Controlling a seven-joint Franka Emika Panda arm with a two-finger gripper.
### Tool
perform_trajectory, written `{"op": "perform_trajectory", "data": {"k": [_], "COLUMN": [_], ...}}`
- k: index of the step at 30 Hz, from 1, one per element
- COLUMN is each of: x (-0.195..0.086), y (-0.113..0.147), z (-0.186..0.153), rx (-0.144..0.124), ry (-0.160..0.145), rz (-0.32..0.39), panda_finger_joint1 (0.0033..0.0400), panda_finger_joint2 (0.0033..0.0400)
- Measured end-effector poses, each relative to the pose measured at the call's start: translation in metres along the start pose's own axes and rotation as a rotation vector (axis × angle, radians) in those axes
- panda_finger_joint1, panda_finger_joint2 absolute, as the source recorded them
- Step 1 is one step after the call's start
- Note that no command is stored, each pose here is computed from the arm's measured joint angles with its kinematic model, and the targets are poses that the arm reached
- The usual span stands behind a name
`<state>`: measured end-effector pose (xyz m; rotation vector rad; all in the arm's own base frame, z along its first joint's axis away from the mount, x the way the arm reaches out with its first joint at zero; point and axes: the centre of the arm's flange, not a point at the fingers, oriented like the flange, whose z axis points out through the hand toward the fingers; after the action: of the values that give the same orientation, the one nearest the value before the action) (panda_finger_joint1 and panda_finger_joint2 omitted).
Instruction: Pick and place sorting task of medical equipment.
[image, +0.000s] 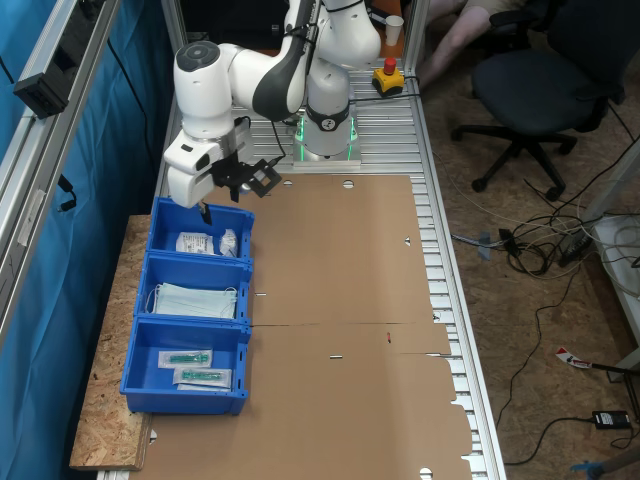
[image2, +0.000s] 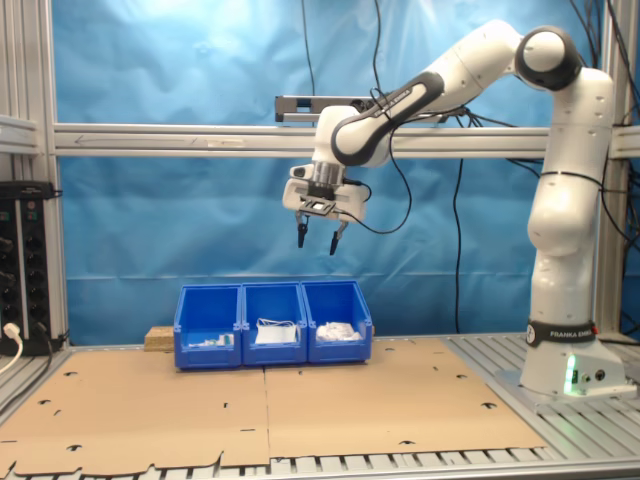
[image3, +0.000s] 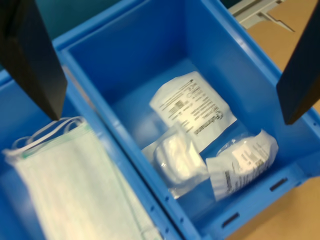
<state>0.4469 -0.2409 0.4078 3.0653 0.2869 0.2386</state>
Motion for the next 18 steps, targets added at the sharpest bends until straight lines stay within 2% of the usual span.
{"op": "perform_trajectory", "data": {"k": [5,10,13,18], "x": [0.018,0.03,0.035,0.037], "y": [-0.042,-0.09,-0.119,-0.161], "z": [-0.035,-0.065,-0.079,-0.097], "rx": [-0.036,-0.047,-0.042,-0.02], "ry": [0.045,0.066,0.066,0.044], "rz": [-0.087,-0.183,-0.239,-0.322], "panda_finger_joint1": [0.04,0.04,0.04,0.04], "panda_finger_joint2": [0.04,0.04,0.04,0.04]}}
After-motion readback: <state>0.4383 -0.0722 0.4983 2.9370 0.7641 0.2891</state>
